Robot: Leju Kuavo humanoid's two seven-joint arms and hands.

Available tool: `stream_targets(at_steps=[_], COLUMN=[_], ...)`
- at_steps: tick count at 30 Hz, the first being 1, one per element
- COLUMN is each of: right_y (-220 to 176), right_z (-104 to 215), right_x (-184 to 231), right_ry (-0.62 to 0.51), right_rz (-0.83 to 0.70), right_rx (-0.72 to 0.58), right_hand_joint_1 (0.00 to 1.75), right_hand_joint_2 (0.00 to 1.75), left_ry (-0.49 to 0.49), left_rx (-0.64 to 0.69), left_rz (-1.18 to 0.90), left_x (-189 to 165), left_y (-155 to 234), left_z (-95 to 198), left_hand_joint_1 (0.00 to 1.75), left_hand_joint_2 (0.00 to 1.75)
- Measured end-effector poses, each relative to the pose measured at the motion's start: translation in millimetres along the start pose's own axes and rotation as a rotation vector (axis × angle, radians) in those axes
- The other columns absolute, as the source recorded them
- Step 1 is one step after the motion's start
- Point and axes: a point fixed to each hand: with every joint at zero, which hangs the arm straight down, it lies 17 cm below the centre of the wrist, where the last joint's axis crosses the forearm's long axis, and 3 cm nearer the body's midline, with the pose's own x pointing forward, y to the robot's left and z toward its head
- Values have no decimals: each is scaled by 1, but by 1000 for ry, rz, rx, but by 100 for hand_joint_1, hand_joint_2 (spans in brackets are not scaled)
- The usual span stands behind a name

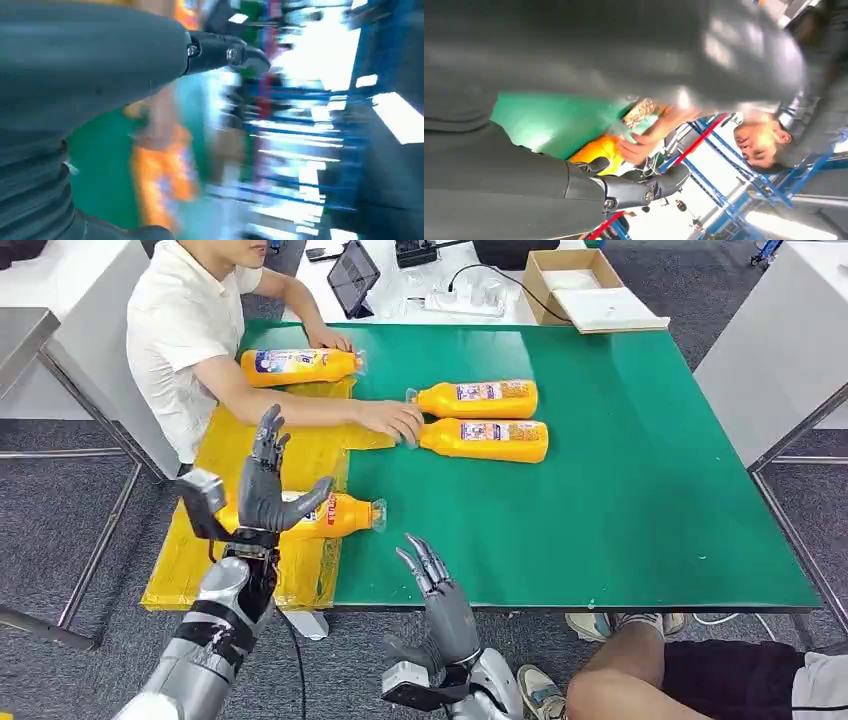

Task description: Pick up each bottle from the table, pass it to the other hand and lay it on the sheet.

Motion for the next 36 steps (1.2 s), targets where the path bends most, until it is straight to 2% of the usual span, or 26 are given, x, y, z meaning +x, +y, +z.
stream_targets(at_steps=[3, 7, 16, 19, 22, 26, 31, 36], right_y=[-9, -33, -59, -62, -74, -121, -186, -205], right_z=[13, 27, 31, 31, 34, 33, 16, 10], right_x=[-3, -11, -13, -14, -28, -65, -117, -165], right_ry=[-20, -29, -29, -35, -13, 79, 175, 280], right_rz=[68, 160, 194, 233, 347, 456, 597, 662], right_rx=[11, 4, -44, -35, -11, -52, -94, -33], right_hand_joint_1=[0, 0, 0, 0, 0, 0, 0, 0], right_hand_joint_2=[175, 175, 175, 175, 175, 175, 175, 175], left_ry=[-92, -150, -216, -220, -206, -154, -103, -90], left_rx=[20, 29, 30, 33, 44, 91, 64, 45], left_rz=[49, 66, 79, 83, 82, -53, -118, -126], left_x=[34, 62, 92, 94, 92, 77, 57, 49], left_y=[-2, -4, -8, -7, -5, 3, -8, -17], left_z=[24, 51, 61, 63, 68, 73, 79, 83], left_hand_joint_1=[0, 0, 0, 0, 0, 0, 0, 0], left_hand_joint_2=[175, 175, 175, 175, 175, 175, 175, 175])
